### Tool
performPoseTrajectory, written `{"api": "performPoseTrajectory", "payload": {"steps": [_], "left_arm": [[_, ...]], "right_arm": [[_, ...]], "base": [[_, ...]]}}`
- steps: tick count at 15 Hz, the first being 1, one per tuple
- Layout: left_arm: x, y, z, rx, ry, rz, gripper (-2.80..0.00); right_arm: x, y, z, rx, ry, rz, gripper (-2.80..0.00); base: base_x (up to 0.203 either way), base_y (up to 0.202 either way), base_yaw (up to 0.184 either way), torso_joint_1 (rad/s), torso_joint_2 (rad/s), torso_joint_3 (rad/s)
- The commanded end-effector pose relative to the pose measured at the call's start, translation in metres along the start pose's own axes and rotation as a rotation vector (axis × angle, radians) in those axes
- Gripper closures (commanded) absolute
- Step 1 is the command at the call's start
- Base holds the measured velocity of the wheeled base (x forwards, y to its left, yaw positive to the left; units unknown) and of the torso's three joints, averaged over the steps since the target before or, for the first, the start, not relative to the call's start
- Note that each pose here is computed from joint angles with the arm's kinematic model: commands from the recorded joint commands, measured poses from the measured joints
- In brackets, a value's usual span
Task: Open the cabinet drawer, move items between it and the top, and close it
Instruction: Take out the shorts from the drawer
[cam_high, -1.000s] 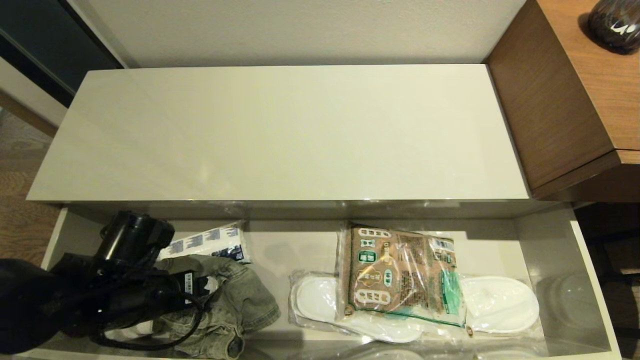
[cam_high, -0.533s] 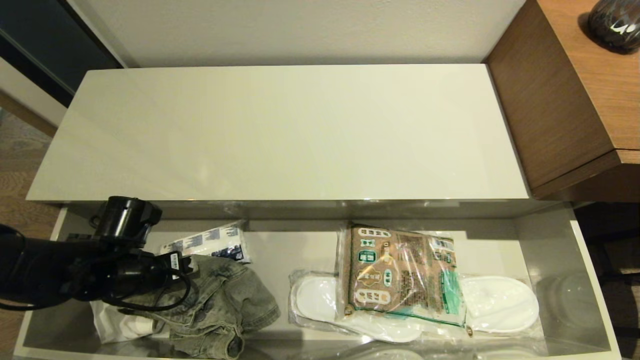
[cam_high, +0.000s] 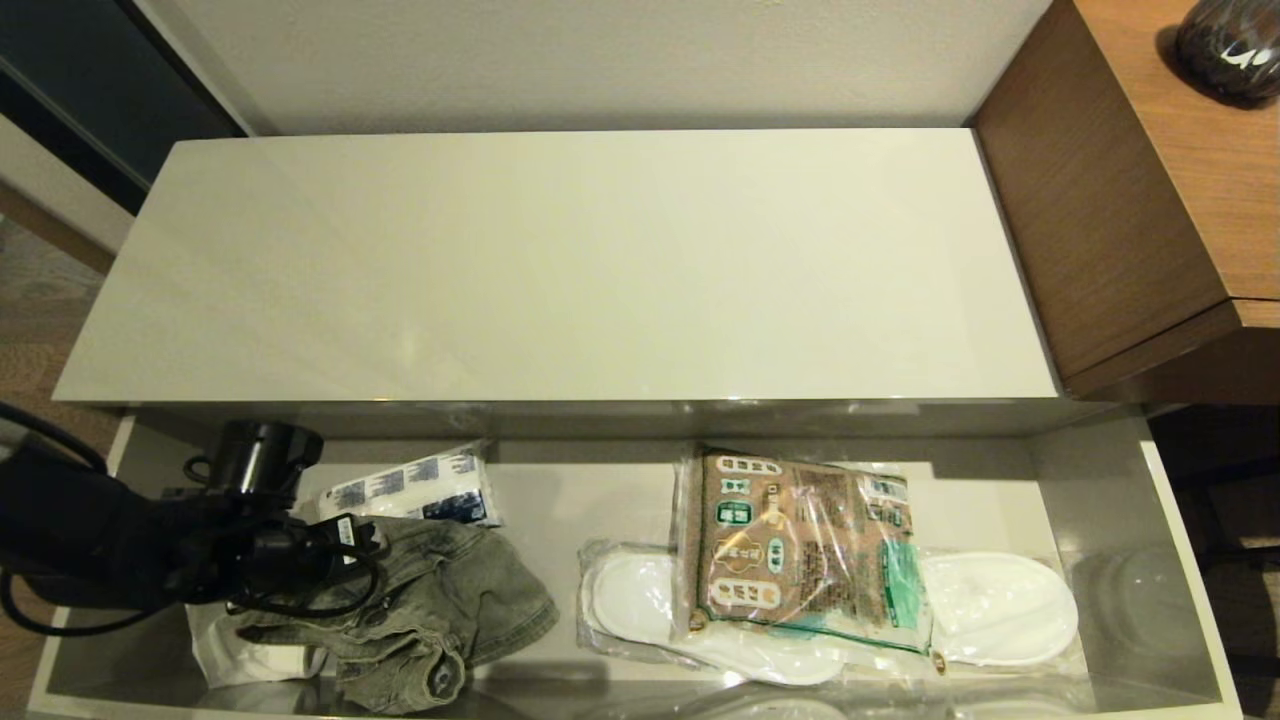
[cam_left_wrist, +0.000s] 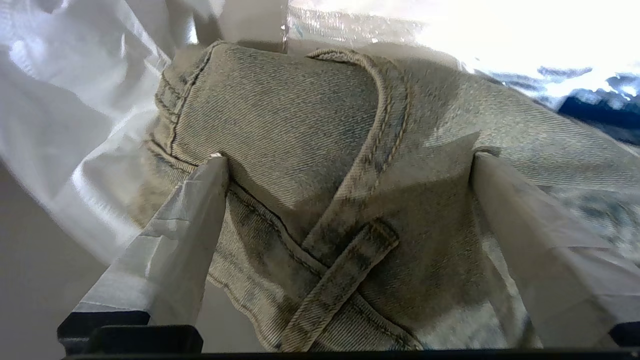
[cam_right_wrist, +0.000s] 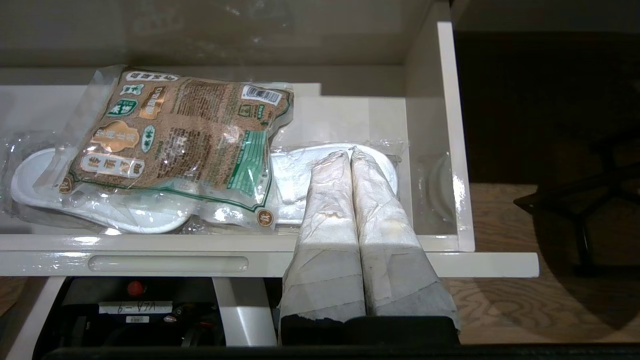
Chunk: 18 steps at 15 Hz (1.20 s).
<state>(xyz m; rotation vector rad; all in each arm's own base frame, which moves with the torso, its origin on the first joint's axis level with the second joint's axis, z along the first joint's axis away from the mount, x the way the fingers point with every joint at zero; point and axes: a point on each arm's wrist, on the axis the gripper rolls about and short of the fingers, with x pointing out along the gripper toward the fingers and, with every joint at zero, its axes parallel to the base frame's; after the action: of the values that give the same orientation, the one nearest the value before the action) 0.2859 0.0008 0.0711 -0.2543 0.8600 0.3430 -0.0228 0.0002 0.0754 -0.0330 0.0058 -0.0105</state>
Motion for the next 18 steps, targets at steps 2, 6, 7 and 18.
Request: {"api": "performPoseTrajectory", "payload": {"steps": [2,6,7,18], "left_arm": [[0.019,0.003,-0.009,-0.003,0.026,0.012,-2.8],[0.032,0.003,-0.018,-0.002,0.089,-0.022,-2.8],[0.038,0.004,-0.022,-0.001,0.111,-0.016,-2.8],[0.068,0.012,-0.063,0.023,0.218,0.015,-2.8]], "right_arm": [[0.0,0.0,0.0,-0.001,0.002,0.0,0.0],[0.0,0.0,0.0,-0.001,0.002,0.0,0.0],[0.0,0.0,0.0,-0.001,0.002,0.0,0.0],[0.0,0.0,0.0,-0.001,0.002,0.0,0.0]], "base": [[0.0,0.0,0.0,0.0,0.0,0.0],[0.0,0.0,0.0,0.0,0.0,0.0],[0.0,0.0,0.0,0.0,0.0,0.0],[0.0,0.0,0.0,0.0,0.0,0.0]]}}
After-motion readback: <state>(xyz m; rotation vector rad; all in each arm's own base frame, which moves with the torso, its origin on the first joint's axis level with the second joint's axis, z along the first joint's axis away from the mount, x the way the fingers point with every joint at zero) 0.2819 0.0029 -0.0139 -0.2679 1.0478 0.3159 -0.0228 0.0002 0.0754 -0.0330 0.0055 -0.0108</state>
